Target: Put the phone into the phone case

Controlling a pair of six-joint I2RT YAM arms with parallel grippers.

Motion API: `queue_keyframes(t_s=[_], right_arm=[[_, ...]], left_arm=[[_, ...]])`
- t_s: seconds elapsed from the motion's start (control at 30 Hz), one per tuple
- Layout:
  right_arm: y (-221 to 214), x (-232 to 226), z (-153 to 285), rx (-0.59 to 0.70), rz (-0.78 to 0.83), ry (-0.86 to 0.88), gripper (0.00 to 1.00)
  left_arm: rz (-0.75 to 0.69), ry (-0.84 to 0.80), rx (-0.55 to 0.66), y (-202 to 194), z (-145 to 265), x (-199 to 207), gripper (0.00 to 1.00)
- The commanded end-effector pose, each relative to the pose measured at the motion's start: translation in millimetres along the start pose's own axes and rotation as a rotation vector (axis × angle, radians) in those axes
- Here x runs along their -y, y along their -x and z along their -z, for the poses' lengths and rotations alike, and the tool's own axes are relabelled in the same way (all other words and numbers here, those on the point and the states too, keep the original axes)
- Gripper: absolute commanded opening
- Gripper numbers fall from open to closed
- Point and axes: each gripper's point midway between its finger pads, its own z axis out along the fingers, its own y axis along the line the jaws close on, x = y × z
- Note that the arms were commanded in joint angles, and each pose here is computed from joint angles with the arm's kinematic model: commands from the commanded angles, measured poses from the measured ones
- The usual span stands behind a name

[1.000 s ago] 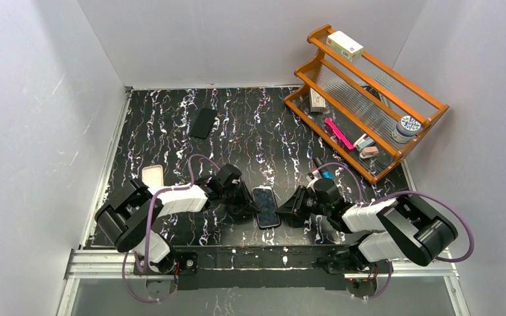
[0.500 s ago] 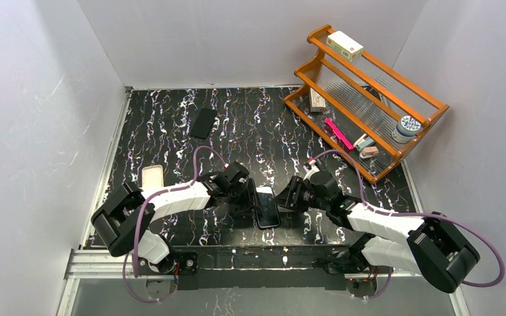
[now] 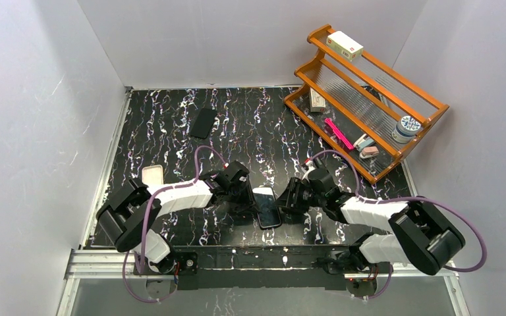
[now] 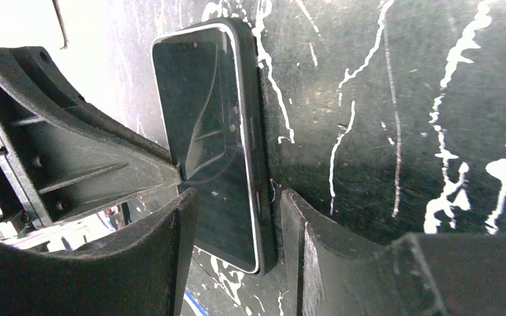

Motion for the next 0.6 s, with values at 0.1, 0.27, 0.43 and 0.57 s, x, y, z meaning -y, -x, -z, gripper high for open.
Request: queue_keyframes(t_s=[0.1,0.27,0.43,0.57], right_arm=[[2,-32,-9,-0.042,0.026,0.166,0.56],[-3,-42,-11,-0.075,-0.004,0.232,0.57],[-5,-64,-7,-0.116,-0.047,0.347,0.57],[-4,-80,2,-0.112,-0.075,0.435,0.56]], left_arm=[[0.035,-0.079,-0.023,-3,-5,10,0.05],[0.070,-0.108,-0.040,-10,-10,7,0.01],[0.112,-0.159,-0.051,-17,-9,8,0.03],[0.101,-0.157,-0.054,-18,-7,7,0.04]])
